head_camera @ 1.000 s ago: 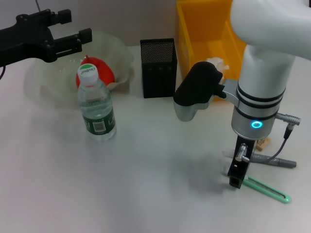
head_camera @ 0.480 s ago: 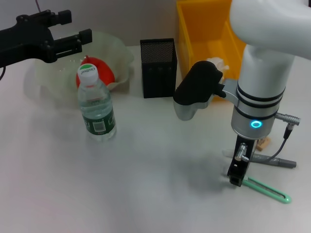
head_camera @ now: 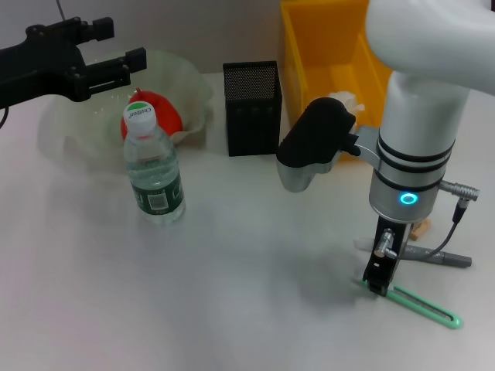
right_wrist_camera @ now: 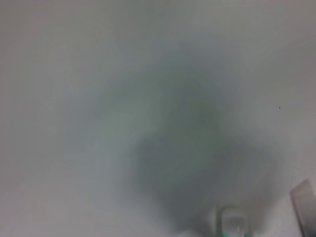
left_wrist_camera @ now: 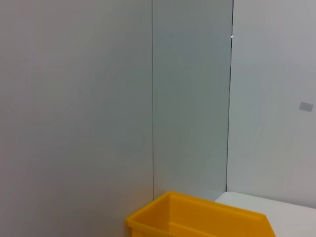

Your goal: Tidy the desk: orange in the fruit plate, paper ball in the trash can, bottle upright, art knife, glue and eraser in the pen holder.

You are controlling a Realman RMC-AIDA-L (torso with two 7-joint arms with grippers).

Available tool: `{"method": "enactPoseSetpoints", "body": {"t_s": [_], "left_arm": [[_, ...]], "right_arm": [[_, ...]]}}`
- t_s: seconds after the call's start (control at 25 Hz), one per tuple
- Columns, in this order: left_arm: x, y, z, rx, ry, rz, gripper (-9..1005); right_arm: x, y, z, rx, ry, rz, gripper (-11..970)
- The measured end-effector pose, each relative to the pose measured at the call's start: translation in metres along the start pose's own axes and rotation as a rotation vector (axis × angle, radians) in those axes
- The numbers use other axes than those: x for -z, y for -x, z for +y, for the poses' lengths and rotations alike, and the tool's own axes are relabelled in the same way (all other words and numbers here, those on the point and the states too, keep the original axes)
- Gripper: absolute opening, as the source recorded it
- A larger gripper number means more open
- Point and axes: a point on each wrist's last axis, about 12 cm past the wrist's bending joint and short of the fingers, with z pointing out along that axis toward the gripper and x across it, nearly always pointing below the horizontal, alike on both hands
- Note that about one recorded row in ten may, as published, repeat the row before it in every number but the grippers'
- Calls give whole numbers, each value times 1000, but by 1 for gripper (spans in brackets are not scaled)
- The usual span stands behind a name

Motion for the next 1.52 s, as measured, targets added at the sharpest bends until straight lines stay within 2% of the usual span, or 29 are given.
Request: {"method": "enactPoseSetpoints", "body": {"t_s": [0.64, 1.12, 1.32, 1.52], "left_arm": [[0, 0, -1, -2, -5, 1, 724], [1, 0, -1, -3, -8, 3, 724], [1, 0, -1, -4, -10, 2, 724], [1, 1, -1, -10, -12, 2, 724]], "right_arm": [[-2, -1, 2, -3, 5, 6, 169], [3, 1, 4, 1, -2, 2, 204], [3, 2, 5, 13, -12, 7, 371], [1, 3, 9, 33, -39, 29, 370]]}}
